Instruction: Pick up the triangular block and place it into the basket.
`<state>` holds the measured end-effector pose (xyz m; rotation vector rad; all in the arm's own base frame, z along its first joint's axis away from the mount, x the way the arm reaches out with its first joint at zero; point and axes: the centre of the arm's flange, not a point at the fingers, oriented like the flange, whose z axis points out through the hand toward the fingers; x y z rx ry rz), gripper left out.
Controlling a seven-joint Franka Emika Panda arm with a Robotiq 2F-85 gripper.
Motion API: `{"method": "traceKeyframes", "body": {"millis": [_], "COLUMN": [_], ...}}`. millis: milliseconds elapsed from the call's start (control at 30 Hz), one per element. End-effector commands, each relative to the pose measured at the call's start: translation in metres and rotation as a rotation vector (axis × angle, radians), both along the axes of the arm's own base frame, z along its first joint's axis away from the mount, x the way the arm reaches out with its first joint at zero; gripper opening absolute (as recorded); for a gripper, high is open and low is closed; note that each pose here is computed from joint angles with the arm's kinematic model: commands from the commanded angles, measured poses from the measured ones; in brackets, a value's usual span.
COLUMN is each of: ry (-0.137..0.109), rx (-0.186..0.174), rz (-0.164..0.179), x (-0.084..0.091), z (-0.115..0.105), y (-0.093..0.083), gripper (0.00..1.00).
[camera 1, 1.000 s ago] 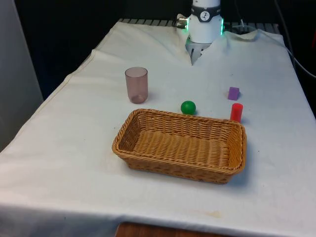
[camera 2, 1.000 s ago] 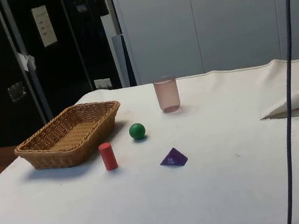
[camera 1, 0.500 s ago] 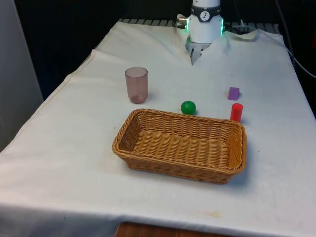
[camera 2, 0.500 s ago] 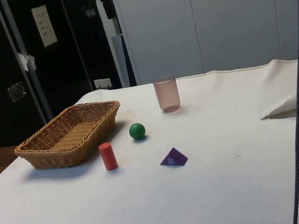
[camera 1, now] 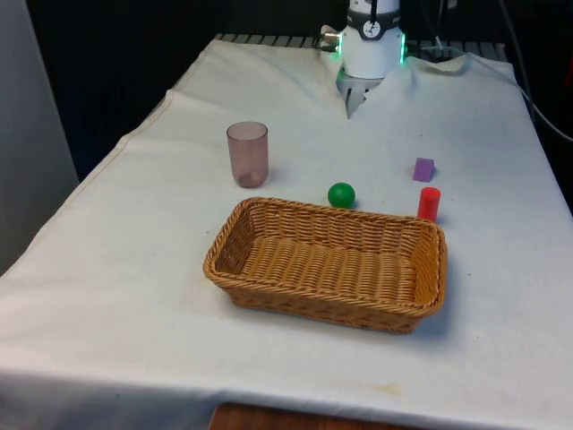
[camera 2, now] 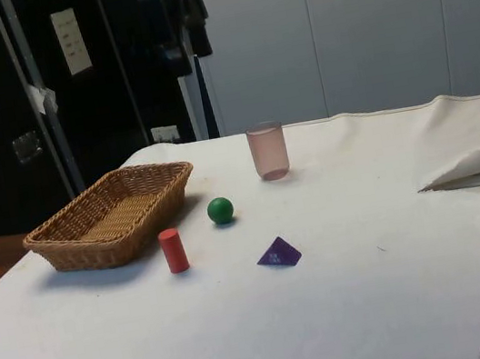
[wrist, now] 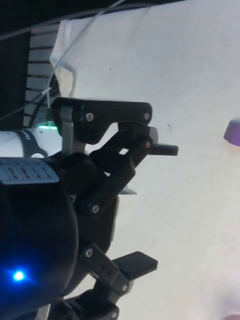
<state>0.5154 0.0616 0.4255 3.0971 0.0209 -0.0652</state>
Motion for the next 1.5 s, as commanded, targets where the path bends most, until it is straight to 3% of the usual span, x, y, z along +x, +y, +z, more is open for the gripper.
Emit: {"method": "traceKeyframes", "body": {"millis": [0,33,300,333,367,500,600,633,667,900,933,967,1133,1167,1300,1467], "ry": [-0.001,-0.016,-0.026,-0.015,-0.029,-0.034,-0.035,-0.023,-0.04,-0.051,-0.037,-0.05,-0.06,-0.05,-0.075,-0.07], "rx": [-0.001,-0.008,-0.012,-0.006,-0.012,-0.014,-0.015,-0.008,-0.014,-0.01,-0.006,-0.01,-0.007,-0.003,-0.005,-0.007], "rz": [0.0,-0.004,-0.006,-0.003,-0.006,-0.006,-0.008,-0.004,-0.009,-0.014,-0.009,-0.014,-0.02,-0.015,-0.018,-0.018], "x": [-0.003,-0.007,-0.029,-0.03,-0.034,-0.044,-0.051,-0.05,-0.056,-0.072,-0.071,-0.075,-0.086,-0.086,-0.084,-0.085], "z": [-0.003,-0.008,-0.034,-0.036,-0.039,-0.052,-0.062,-0.062,-0.067,-0.092,-0.09,-0.096,-0.115,-0.112,-0.114,-0.119], "y": [0.002,0.005,0.015,0.016,0.018,0.024,0.029,0.028,0.032,0.045,0.043,0.047,0.056,0.054,0.055,0.058], "gripper": [1.0,1.0,1.0,1.0,1.0,1.0,1.0,1.0,1.0,1.0,1.0,1.0,1.0,1.0,1.0,1.0]}}
